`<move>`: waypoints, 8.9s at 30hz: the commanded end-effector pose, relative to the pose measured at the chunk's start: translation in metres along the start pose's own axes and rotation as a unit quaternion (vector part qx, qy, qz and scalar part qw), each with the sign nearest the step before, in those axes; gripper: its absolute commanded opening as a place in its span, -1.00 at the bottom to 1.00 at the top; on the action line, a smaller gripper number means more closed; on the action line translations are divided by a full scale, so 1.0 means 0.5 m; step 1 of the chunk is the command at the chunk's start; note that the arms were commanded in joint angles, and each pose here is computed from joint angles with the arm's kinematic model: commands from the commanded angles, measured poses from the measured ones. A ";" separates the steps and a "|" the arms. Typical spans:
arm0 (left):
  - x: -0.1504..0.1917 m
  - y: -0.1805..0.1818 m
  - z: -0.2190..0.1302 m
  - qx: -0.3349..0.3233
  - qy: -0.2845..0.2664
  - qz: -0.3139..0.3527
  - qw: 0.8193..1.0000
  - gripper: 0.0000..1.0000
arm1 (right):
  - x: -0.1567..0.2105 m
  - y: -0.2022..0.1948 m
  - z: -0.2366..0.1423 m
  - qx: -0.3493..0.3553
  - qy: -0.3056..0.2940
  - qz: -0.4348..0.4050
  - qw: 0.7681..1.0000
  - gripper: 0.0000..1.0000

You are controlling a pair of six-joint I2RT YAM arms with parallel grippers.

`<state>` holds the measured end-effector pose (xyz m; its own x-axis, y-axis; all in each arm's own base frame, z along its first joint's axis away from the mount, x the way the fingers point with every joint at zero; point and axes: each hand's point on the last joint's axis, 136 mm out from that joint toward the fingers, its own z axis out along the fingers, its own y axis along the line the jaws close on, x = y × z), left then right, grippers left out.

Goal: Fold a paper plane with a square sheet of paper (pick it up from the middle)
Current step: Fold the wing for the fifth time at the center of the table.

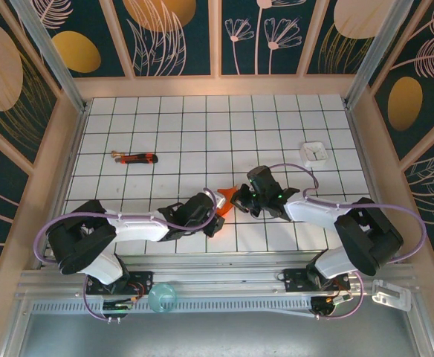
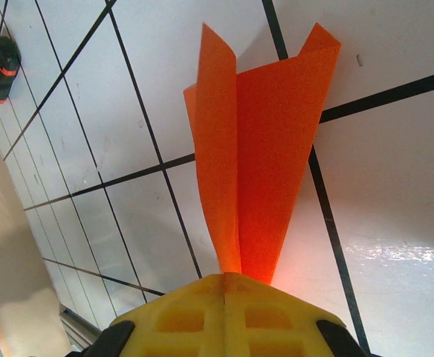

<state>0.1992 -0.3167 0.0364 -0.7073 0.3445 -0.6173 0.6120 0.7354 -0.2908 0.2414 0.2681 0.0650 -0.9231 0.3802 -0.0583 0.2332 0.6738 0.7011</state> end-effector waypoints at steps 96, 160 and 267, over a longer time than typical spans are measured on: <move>0.025 -0.058 0.012 0.185 -0.018 -0.242 0.952 -1.00 | -0.052 0.012 -0.076 -0.001 -0.064 -0.155 0.986 -0.45; 0.126 -0.042 0.050 0.184 0.073 -0.398 0.896 -1.00 | 0.064 -0.013 0.000 -0.023 0.032 -0.216 0.976 -0.89; 0.183 -0.015 0.057 0.153 0.099 -0.455 0.872 -0.94 | 0.046 -0.036 0.058 -0.078 0.063 -0.260 0.961 -1.00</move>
<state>0.1625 -0.3422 0.0198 -0.9865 -0.1626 0.0203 -0.0847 0.4001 -0.9125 0.2175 0.2755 0.0240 -0.9498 -0.0543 -0.3082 -0.2629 0.6728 0.6916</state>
